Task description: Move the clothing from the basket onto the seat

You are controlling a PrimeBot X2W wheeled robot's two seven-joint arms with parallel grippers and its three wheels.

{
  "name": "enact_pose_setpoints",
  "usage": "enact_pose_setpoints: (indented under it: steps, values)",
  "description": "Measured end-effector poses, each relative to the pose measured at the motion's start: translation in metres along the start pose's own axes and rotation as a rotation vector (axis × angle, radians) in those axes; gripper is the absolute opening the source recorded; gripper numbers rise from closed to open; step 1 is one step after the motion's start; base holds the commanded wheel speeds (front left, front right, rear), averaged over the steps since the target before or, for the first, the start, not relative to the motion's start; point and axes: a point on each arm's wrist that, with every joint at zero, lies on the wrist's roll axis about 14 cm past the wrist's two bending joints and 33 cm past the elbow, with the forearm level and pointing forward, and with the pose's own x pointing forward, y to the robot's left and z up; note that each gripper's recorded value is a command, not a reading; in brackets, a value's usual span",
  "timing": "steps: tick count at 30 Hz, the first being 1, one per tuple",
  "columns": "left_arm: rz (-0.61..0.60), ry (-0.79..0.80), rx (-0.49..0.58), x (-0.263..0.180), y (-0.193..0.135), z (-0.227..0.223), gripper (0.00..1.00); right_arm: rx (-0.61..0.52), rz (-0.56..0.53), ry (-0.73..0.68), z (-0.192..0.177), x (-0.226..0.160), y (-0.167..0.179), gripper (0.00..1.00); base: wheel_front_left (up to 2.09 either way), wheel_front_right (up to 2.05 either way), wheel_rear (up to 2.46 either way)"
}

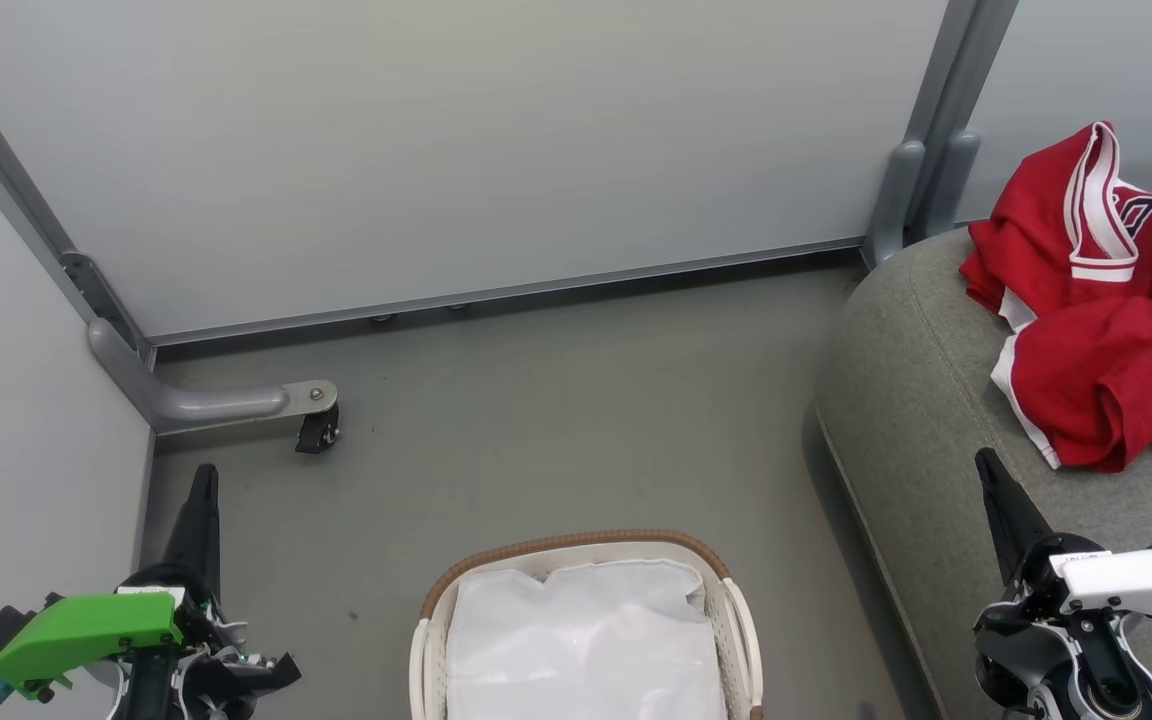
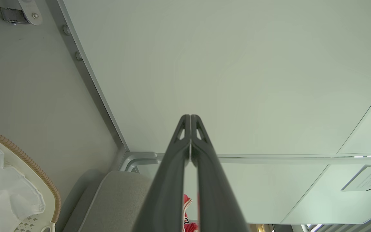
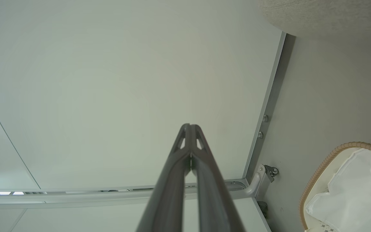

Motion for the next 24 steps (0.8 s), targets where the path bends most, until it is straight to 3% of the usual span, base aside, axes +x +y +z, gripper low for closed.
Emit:
enact_pose_setpoints:
  steps: [24]
  values:
    - [0.000, 0.000, 0.000, 0.0000, 0.0000, 0.0000, 0.00, 0.000, 0.000, 0.000, 0.0000, 0.0000, 0.0000, 0.00, 0.00, 0.00, 0.00]
